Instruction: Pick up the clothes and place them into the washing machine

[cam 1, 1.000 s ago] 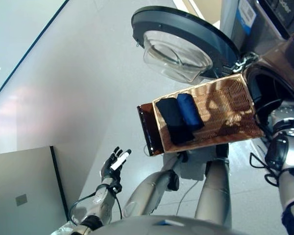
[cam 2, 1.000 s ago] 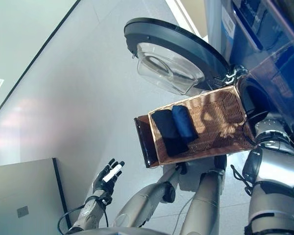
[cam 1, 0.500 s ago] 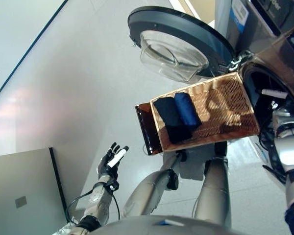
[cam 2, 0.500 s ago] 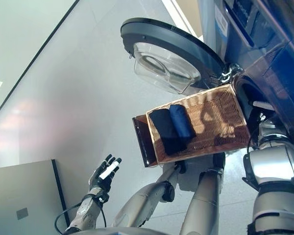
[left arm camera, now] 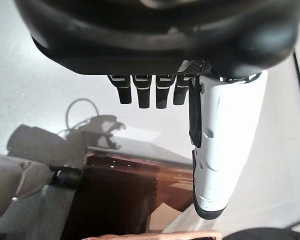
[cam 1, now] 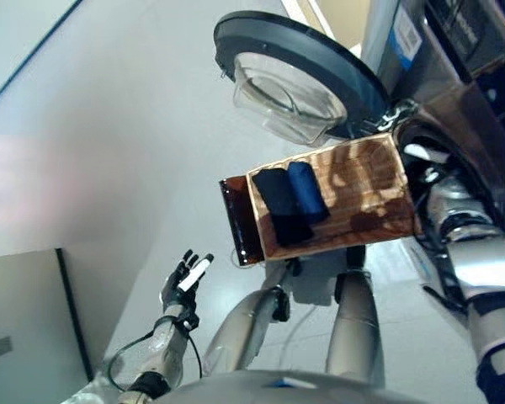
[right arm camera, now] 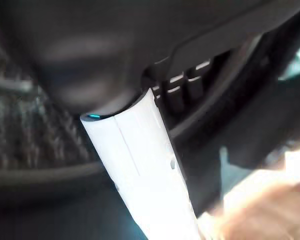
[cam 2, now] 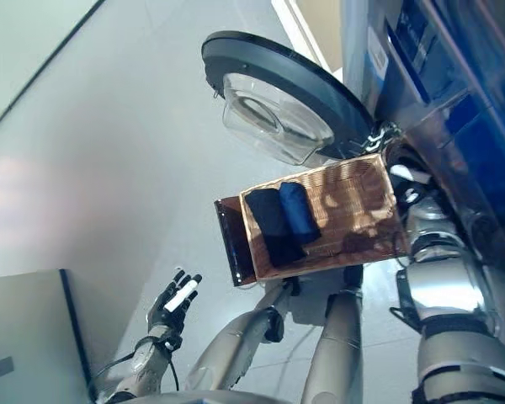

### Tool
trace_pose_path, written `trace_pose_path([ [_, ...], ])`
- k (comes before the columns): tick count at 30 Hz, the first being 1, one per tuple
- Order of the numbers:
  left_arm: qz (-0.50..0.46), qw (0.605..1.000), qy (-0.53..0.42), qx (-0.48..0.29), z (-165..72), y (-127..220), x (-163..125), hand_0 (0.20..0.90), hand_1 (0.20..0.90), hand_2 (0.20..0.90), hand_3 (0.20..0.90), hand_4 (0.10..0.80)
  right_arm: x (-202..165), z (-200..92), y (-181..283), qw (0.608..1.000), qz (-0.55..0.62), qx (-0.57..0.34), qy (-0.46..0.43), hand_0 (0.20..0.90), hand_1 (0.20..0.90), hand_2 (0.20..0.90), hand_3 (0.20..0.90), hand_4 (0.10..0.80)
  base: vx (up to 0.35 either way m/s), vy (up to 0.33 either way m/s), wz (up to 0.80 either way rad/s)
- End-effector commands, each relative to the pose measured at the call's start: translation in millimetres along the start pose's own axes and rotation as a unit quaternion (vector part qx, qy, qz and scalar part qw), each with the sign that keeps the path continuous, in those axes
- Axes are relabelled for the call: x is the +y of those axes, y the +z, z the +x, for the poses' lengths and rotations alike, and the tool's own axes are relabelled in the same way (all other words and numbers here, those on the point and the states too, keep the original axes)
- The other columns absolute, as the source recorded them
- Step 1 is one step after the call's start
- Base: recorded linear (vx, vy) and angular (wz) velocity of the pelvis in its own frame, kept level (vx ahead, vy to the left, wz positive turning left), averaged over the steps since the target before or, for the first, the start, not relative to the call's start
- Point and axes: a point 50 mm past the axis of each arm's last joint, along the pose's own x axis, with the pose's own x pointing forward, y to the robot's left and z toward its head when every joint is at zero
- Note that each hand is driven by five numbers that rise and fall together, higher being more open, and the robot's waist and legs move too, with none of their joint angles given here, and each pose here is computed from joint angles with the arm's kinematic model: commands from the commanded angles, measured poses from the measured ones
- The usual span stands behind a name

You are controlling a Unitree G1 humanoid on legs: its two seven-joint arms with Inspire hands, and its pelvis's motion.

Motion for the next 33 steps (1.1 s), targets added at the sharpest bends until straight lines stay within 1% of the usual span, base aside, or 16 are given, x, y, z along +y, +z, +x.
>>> trace_pose_path([
  [1,0.006,0.997,0.058,-0.046,7,26,27,0.9,0.9,0.9,0.9,0.8,9,-1,30,0.996,0.049,-0.078,0.02,0.9,0.9,0.9,0.9,0.8,-0.008,-0.049,0.22],
  [4,0.003,0.997,0.061,-0.046,10,27,26,0.9,0.9,0.9,0.9,0.8,31,-11,14,0.994,0.066,-0.066,0.052,0.9,0.9,0.9,0.9,0.8,-0.007,-0.082,0.09],
  [5,0.001,0.997,0.062,-0.045,11,26,24,0.9,0.9,0.9,0.9,0.8,44,-19,3,0.992,0.085,-0.055,0.071,0.9,0.9,0.9,0.9,0.8,0.003,-0.076,0.07],
  [6,0.001,0.997,0.062,-0.045,10,26,25,0.9,0.9,0.9,0.9,0.8,44,-19,3,0.992,0.085,-0.055,0.071,0.9,0.9,0.9,0.9,0.8,-0.002,-0.067,0.19],
  [8,0.006,0.997,0.07,-0.04,11,26,28,0.9,0.9,0.9,0.9,0.8,56,-26,-8,0.991,0.087,-0.044,0.092,0.9,0.9,0.9,0.9,0.8,0.006,-0.062,0.2],
  [9,0.008,0.996,0.082,-0.032,11,24,32,0.9,0.9,0.9,0.9,0.8,65,-33,-23,0.991,0.077,-0.025,0.109,0.9,0.9,0.9,0.9,0.8,0.01,-0.077,0.08],
  [12,0.012,0.995,0.091,-0.026,12,24,36,0.9,0.9,0.9,0.9,0.8,71,-38,-33,0.991,0.069,-0.008,0.118,0.9,0.9,0.9,0.9,0.8,0.003,-0.041,0.1],
  [16,0.031,0.994,0.098,-0.022,14,28,41,0.9,0.9,0.9,0.9,0.8,80,-52,-66,0.988,0.045,0.04,0.142,0.9,0.9,0.9,0.9,0.8,-0.01,-0.05,0.07],
  [18,0.033,0.994,0.102,-0.025,15,31,42,0.9,0.9,0.9,0.9,0.8,83,-56,-74,0.987,0.046,0.052,0.145,0.9,0.9,0.9,0.9,0.8,-0.006,-0.03,0.22],
  [20,0.034,0.994,0.104,-0.026,15,32,43,0.9,0.9,0.9,0.9,0.8,84,-58,-76,0.987,0.043,0.055,0.147,0.9,0.9,0.9,0.9,0.8,0.003,-0.019,0.13],
  [25,0.033,0.993,0.105,-0.037,15,37,44,0.9,0.9,0.9,0.9,0.8,101,-72,-85,0.982,0.041,0.066,0.174,0.9,0.9,0.9,0.9,0.8,0.006,-0.012,0.07],
  [29,0.036,0.993,0.093,-0.056,17,45,39,0.9,0.9,0.9,0.9,0.8,112,-79,-85,0.979,0.039,0.07,0.186,0.9,0.9,0.9,0.9,0.8,0.085,-0.034,0.11],
  [33,0.042,0.991,0.04,-0.117,20,70,16,0.9,0.9,0.9,0.9,0.8,113,-71,-68,0.983,0.054,0.057,0.168,0.9,0.9,0.9,0.9,0.8,-0.002,-0.022,0.25],
])
